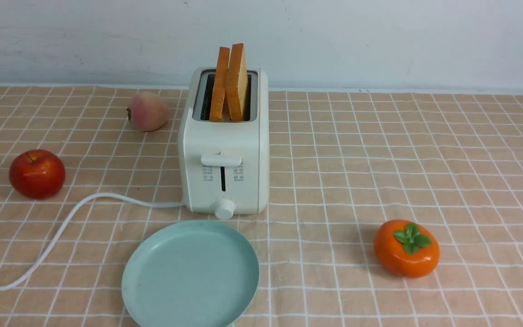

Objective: Take toasted bread from bread machine on light coffee tablecloth place on plate.
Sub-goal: 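Reach for a toast slice standing in the toaster with the left gripper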

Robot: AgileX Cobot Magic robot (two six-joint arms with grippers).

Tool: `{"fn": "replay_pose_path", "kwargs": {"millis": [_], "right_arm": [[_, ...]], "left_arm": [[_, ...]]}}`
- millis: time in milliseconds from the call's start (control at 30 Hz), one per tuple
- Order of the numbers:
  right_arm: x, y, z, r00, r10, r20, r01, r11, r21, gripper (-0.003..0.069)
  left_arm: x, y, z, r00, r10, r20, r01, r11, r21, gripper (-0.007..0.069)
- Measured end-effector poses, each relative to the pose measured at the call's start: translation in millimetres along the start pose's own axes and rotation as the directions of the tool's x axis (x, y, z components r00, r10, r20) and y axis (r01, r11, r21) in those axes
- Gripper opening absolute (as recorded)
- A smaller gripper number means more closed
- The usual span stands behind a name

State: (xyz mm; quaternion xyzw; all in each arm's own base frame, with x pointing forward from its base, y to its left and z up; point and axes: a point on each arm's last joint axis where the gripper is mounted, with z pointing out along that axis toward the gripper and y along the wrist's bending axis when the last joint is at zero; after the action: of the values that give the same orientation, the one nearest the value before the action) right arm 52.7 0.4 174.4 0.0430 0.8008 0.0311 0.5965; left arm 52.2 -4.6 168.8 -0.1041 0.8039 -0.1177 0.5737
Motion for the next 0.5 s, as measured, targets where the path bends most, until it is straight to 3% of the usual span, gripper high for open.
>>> {"fn": "replay_pose_path", "kwargs": {"millis": [500], "right_arm": [[0.0,0.0,0.0,1.0,0.0,0.0,0.0,1.0,0.0,0.0239]], "left_arm": [[-0.4,1.4,0.0,0.999,0.043,0.004,-0.043,0.999,-0.016,0.0238]]}}
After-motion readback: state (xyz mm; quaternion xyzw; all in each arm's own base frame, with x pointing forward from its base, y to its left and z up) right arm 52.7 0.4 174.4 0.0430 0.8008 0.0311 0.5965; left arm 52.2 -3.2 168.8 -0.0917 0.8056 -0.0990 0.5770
